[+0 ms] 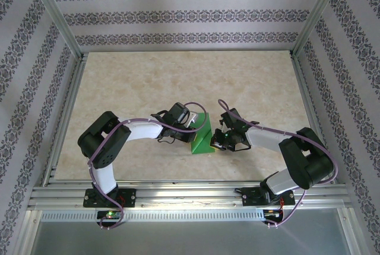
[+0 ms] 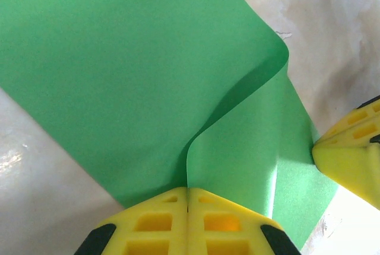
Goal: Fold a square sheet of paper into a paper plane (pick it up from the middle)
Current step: Fold the triangle a second time at the center of the table.
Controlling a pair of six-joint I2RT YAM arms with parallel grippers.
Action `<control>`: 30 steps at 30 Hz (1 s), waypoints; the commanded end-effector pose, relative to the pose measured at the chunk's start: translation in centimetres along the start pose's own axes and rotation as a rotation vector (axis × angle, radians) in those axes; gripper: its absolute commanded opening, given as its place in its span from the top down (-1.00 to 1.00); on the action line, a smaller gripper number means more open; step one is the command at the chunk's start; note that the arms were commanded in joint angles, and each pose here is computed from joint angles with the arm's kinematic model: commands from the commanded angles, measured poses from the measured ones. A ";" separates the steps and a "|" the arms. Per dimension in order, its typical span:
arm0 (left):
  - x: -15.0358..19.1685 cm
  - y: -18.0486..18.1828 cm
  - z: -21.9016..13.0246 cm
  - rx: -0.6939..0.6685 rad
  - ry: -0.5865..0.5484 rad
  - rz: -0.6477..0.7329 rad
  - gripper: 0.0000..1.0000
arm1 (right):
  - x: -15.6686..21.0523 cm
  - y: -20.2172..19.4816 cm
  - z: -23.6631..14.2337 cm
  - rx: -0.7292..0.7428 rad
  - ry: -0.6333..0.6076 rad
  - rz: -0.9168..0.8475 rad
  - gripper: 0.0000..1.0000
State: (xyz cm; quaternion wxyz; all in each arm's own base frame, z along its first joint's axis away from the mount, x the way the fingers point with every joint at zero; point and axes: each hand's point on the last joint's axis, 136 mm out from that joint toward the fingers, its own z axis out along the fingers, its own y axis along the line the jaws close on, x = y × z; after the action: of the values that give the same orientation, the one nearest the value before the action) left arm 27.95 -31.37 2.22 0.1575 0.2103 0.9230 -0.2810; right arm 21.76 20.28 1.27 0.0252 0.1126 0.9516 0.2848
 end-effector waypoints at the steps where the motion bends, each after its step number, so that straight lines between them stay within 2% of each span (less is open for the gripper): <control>1: -0.7 0.2 -1.0 -0.016 -0.027 0.000 1.00 | 1.0 -2.4 0.7 0.101 0.029 0.022 0.93; 13: -1.0 1.0 -0.9 -0.061 -0.037 0.005 1.00 | 1.1 -2.5 0.8 0.099 0.031 0.025 0.93; 30: -0.1 1.4 0.0 -0.055 -0.003 -0.014 1.00 | 1.2 -2.5 0.9 0.100 0.036 0.025 0.88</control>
State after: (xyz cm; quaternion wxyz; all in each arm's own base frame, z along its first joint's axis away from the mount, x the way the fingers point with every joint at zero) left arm 28.40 -31.03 2.12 0.1668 0.2060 0.9262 -0.2681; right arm 21.78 20.32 1.24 0.0246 0.1125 0.9515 0.2853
